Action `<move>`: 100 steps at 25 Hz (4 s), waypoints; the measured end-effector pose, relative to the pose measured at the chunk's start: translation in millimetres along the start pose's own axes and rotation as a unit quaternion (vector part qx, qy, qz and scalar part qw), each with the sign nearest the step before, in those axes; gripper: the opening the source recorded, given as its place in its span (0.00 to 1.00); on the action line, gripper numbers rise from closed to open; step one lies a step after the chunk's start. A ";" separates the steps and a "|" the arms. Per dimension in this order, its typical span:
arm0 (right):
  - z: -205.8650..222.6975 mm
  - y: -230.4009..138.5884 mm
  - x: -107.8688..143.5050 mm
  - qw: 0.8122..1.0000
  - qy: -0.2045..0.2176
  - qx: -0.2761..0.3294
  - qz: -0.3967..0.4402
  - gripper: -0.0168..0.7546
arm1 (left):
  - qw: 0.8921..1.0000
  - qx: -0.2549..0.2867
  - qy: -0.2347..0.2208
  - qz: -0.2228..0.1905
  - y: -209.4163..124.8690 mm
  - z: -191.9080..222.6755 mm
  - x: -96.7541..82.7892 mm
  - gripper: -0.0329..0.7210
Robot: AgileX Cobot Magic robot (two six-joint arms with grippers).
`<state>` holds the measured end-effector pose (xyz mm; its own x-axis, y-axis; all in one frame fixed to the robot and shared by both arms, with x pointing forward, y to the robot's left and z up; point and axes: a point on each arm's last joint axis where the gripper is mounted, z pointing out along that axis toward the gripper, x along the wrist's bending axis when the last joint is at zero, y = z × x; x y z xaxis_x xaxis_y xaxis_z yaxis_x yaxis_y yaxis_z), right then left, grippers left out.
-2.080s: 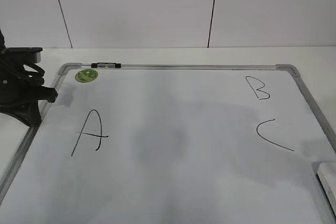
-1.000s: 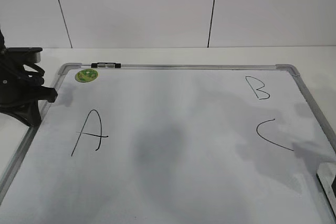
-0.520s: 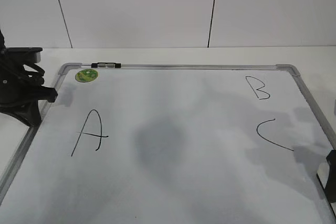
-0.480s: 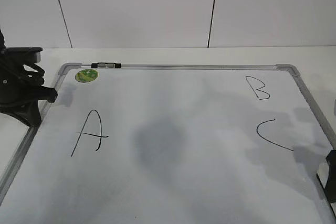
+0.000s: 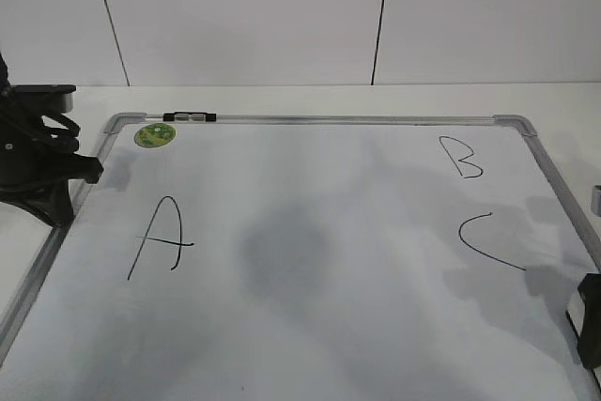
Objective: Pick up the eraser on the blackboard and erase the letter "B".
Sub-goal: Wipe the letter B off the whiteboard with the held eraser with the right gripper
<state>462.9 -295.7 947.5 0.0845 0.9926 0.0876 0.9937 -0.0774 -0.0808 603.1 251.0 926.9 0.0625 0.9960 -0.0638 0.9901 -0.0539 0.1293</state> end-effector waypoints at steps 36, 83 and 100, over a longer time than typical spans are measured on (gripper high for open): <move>-92.1 86.9 16.7 0.997 0.020 -0.071 -0.020 0.73 | 1.000 0.001 0.000 0.000 -0.1 0.0 0.0 0.07; -12.2 240.0 122.5 0.987 -0.012 -0.085 -0.139 0.72 | 1.000 0.006 -0.001 -0.001 -0.7 -0.4 -0.2 0.07; -10.4 238.3 132.7 0.988 -0.004 -0.089 -0.127 0.72 | 1.000 0.005 -0.001 -0.001 -0.6 -0.4 -0.2 0.07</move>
<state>711.6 -183.3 950.1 -0.1690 0.9828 0.0744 0.9800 0.1595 0.1192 602.5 250.9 927.2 0.0614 0.9960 -0.0654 0.9914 -0.0533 0.1199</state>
